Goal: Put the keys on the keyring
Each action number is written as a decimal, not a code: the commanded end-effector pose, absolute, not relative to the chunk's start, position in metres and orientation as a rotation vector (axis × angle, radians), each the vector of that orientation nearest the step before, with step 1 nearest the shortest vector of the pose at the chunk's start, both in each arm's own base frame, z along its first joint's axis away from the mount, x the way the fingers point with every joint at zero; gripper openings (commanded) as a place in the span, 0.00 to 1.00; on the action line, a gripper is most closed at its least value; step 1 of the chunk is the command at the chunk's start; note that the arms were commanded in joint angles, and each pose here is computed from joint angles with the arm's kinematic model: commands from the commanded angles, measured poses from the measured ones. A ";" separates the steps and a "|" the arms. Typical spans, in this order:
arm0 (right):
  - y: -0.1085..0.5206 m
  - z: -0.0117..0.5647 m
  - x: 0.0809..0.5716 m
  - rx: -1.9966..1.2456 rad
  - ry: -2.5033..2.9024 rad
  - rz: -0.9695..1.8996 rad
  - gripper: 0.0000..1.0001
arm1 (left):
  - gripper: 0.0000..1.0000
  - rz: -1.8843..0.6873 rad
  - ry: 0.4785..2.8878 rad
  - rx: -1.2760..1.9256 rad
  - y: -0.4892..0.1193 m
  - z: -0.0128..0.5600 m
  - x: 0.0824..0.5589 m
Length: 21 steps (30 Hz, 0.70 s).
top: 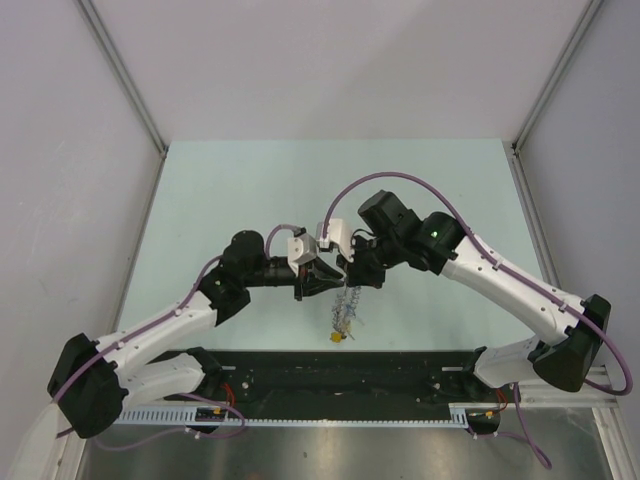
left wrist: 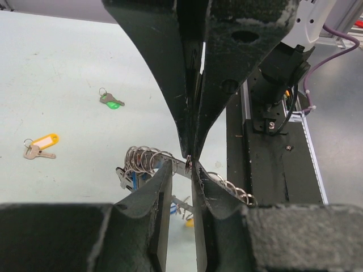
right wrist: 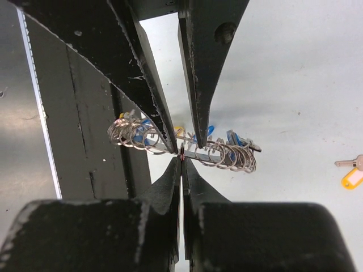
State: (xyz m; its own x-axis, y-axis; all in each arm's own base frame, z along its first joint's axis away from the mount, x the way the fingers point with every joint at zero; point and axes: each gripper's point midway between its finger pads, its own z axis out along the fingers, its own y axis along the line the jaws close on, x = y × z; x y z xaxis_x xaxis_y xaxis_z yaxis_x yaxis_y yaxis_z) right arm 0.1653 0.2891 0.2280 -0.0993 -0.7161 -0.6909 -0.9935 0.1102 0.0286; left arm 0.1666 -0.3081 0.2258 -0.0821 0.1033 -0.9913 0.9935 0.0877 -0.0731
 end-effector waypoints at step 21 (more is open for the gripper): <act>0.309 0.255 0.154 -1.672 1.665 0.809 0.00 | 0.24 -1.226 1.283 1.124 -0.299 0.240 0.147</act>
